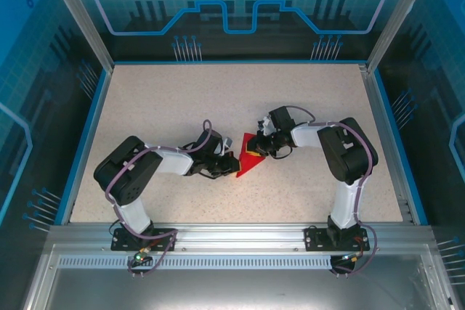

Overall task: Fold a paper plane with a square sheet of paper (pick it up from the middle)
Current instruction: Fourth fold the wing at the center of the table.

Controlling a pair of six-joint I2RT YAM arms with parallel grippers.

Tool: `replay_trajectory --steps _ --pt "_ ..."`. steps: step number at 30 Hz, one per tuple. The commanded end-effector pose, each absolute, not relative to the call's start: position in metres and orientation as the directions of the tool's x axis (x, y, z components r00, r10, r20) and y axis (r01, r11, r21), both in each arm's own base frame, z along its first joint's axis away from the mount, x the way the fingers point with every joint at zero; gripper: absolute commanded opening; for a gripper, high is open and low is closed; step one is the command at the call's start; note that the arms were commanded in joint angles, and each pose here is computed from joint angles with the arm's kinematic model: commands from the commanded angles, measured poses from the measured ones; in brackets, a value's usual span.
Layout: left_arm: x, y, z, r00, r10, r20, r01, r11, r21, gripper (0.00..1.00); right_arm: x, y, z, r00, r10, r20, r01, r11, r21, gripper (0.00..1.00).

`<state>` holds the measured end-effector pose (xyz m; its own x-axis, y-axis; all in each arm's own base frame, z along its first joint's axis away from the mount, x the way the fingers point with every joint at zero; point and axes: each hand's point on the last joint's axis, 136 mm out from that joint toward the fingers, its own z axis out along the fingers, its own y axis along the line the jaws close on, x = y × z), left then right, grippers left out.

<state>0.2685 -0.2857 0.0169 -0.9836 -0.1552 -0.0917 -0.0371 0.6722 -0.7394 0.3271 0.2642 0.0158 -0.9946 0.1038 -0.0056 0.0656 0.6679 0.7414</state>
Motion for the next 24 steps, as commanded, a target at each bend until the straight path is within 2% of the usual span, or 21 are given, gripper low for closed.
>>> replay_trajectory --steps 1,8,14,18,24 --pt "0.262 -0.272 0.007 -0.981 -0.184 -0.057 -0.093 0.710 -0.698 0.00 0.327 0.261 0.005 -0.995 0.104 0.014 0.082 0.690 0.719 0.16" --pt "0.261 -0.273 0.002 -0.977 -0.210 -0.028 -0.129 0.693 -0.710 0.00 0.329 0.272 0.024 -0.998 0.066 -0.022 0.027 0.658 0.752 0.17" --pt "0.260 -0.275 -0.001 -0.976 -0.217 -0.011 -0.143 0.679 -0.721 0.00 0.328 0.275 0.017 -0.998 0.058 -0.003 0.036 0.659 0.751 0.17" --pt "0.259 -0.274 -0.002 -0.976 -0.218 -0.006 -0.148 0.684 -0.715 0.00 0.325 0.263 0.001 -0.996 0.083 0.027 0.079 0.726 0.683 0.16" --pt "0.258 -0.271 -0.004 -0.976 -0.220 -0.003 -0.155 0.698 -0.699 0.00 0.321 0.254 -0.016 -0.993 0.099 0.067 0.119 0.765 0.633 0.16"
